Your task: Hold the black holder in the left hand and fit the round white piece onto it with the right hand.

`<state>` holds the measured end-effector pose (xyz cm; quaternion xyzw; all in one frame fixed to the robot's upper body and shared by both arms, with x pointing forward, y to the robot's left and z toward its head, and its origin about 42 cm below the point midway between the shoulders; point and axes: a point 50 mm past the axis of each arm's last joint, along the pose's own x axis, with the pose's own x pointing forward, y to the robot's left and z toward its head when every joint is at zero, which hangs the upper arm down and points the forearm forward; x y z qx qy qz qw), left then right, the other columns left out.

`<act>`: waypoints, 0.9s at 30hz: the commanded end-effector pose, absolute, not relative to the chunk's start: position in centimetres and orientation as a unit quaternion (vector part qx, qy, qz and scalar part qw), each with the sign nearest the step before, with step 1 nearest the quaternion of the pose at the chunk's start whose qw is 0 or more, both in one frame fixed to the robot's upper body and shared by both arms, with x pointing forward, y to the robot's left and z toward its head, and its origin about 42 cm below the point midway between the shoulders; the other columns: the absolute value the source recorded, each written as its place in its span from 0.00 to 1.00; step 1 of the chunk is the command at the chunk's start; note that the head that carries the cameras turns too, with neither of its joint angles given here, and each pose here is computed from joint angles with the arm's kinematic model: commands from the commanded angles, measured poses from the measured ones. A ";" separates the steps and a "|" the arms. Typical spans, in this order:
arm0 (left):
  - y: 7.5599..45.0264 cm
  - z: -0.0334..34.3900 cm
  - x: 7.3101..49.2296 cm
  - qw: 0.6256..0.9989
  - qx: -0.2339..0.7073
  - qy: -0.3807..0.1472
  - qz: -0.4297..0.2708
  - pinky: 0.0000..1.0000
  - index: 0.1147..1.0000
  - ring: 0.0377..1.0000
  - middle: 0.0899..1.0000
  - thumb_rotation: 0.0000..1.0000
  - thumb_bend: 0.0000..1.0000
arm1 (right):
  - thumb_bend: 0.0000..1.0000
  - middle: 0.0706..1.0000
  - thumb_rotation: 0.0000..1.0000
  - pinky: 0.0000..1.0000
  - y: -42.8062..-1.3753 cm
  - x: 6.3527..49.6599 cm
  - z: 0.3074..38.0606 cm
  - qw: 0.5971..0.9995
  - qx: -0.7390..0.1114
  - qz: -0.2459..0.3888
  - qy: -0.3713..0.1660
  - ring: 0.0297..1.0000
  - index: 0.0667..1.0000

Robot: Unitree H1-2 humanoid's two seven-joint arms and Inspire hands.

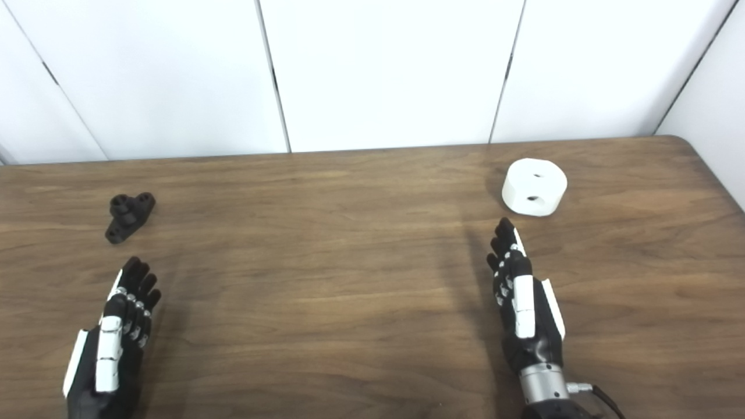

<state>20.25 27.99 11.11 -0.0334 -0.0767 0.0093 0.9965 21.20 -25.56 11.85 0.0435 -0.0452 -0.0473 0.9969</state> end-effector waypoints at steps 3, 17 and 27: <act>26.6 9.8 20.2 0.997 -0.048 -0.062 0.011 1.00 1.00 1.00 1.00 0.93 0.47 | 0.60 1.00 1.00 1.00 -28.5 16.2 10.2 0.999 -0.004 -0.052 -0.008 1.00 0.98; 26.3 9.4 20.3 0.997 -0.045 -0.065 0.007 1.00 1.00 1.00 1.00 0.92 0.49 | 0.61 1.00 1.00 1.00 -29.0 16.2 9.8 0.999 -0.003 -0.053 -0.008 1.00 0.98; 25.4 8.8 20.1 0.997 -0.042 -0.067 0.010 0.96 0.99 1.00 1.00 0.89 0.48 | 0.62 1.00 1.00 1.00 -29.7 16.2 9.3 0.998 -0.012 -0.057 -0.008 1.00 1.00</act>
